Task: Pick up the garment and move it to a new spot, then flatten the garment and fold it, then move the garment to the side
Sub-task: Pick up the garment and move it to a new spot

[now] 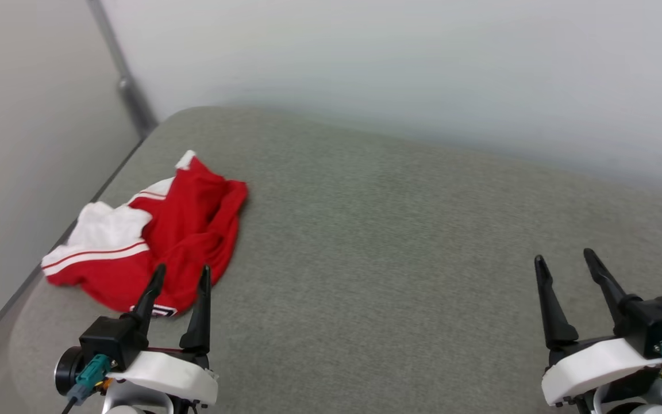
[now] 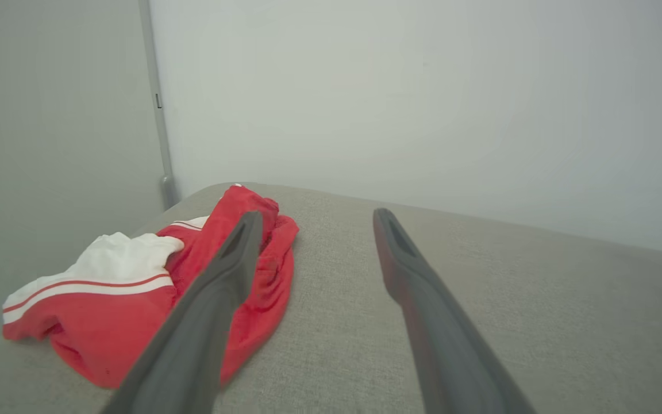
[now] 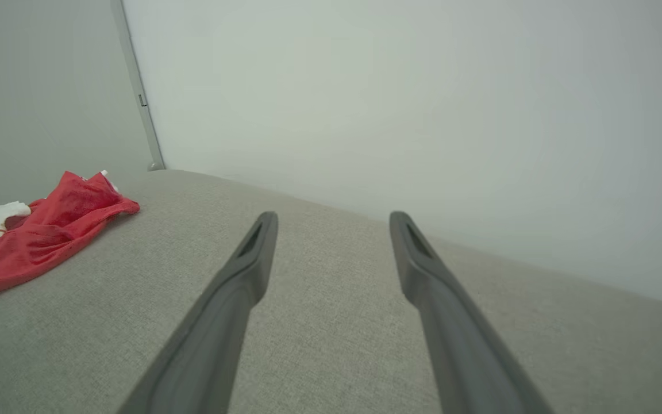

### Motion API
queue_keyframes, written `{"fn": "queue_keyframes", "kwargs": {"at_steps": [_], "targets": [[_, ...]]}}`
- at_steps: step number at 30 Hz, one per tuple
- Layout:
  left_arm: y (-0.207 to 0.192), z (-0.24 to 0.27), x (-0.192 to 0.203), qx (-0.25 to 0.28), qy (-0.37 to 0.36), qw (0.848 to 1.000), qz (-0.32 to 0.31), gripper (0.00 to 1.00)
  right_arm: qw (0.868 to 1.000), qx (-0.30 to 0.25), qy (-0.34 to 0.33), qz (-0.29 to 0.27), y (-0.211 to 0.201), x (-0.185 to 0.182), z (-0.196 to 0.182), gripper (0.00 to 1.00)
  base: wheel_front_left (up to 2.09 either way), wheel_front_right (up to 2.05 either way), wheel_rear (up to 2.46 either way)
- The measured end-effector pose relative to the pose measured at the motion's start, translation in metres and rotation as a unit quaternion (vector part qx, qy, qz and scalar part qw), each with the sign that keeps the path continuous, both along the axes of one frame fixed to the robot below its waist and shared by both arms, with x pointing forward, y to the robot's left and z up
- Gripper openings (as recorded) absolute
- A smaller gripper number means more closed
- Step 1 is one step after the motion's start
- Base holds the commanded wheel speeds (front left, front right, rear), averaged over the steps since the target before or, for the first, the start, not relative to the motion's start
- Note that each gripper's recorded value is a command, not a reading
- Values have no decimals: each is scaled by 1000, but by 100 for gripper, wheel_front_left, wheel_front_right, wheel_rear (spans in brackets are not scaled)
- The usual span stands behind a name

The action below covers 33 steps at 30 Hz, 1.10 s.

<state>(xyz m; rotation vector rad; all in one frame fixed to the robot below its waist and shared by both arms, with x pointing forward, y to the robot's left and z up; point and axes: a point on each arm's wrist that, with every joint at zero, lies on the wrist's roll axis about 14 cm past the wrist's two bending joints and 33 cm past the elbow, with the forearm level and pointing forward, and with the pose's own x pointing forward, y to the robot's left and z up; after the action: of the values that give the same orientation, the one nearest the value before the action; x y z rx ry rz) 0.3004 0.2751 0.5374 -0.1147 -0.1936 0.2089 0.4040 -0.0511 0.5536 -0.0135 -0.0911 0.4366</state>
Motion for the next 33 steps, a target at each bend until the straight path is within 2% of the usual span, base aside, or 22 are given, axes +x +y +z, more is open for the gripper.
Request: {"fn": "queue_keyframes", "kwargs": {"at_steps": [9, 21, 26, 33], "targets": [[38, 0, -40, 1, 1, 997, 75, 100, 997, 4, -5, 78, 57, 2, 3, 100, 0, 0, 0], [60, -12, -62, 16, 30, 993, 112, 100, 994, 5, -1, 110, 81, 4, 0, 100, 0, 0, 0], [67, -11, -47, 31, 41, 993, 108, 100, 994, 4, 5, 106, 79, 10, -4, 100, 0, 0, 0], [84, -1, 13, 64, 74, 993, 64, 100, 997, 3, 11, 83, 67, 31, -10, 100, 0, 0, 0]]}}
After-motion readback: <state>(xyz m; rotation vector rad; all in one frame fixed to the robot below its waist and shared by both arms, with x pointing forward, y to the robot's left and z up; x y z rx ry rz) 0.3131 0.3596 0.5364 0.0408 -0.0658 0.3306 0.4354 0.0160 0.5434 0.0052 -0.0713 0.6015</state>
